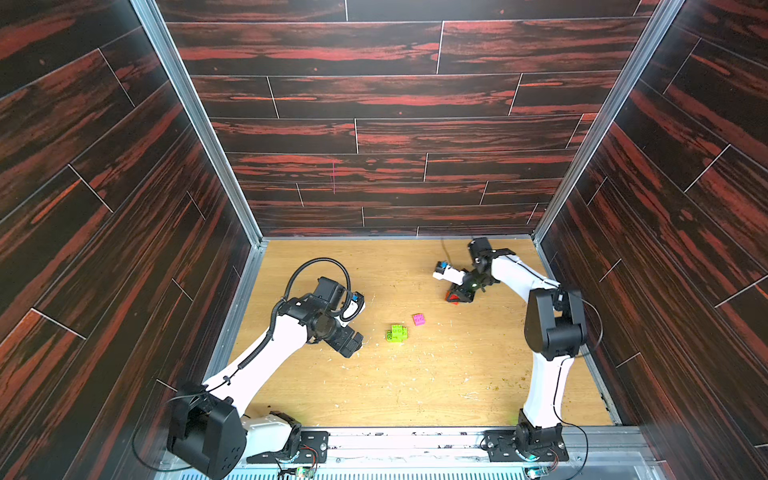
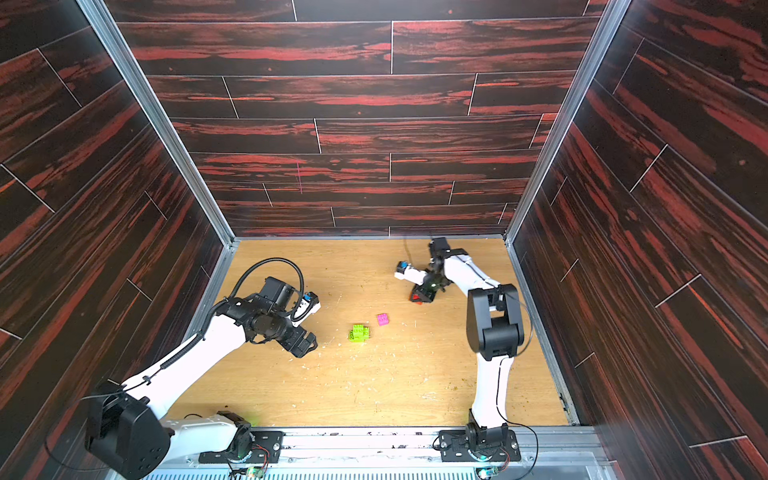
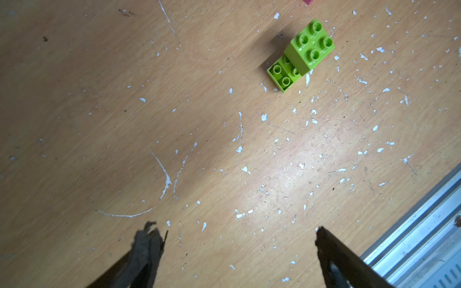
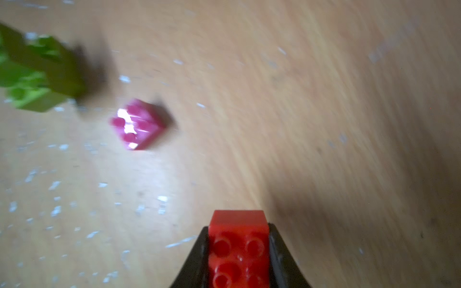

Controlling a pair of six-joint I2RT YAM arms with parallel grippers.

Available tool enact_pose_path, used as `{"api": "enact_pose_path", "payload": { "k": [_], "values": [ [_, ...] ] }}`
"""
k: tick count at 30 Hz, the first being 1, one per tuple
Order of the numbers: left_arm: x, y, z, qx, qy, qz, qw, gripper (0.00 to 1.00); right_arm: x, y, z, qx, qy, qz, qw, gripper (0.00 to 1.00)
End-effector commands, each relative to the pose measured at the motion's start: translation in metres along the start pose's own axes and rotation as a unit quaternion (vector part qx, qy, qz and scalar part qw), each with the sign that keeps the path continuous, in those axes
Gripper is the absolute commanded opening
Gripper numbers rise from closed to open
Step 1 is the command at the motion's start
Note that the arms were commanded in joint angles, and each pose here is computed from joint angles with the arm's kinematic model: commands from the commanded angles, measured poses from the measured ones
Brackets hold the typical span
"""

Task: Assemble the letter s with lego
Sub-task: Pick up the lego brick from the center of the board, then assemble the lego brick with the lego brick.

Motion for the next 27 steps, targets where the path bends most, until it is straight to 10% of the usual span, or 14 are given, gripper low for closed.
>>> {"api": "enact_pose_path", "payload": {
  "k": [1,27],
  "values": [
    [0.004,0.000,0.016,0.002,0.021,-0.011,1.000,0.98,0.005,0.031,-0.016,0.076,0.012,-0.018,0.997,0.20],
    [0.005,-0.003,0.041,-0.007,0.013,-0.032,0.999,0.98,-0.070,0.072,-0.042,0.221,0.077,-0.085,0.968,0.19]
  ]
}}
Point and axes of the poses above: each gripper's point midway between its finger pads, its own x axis back along the fingers, its own y axis along the line the jaws close on, z = x × y, the point moved 8 cm from there along x, back along the fingers
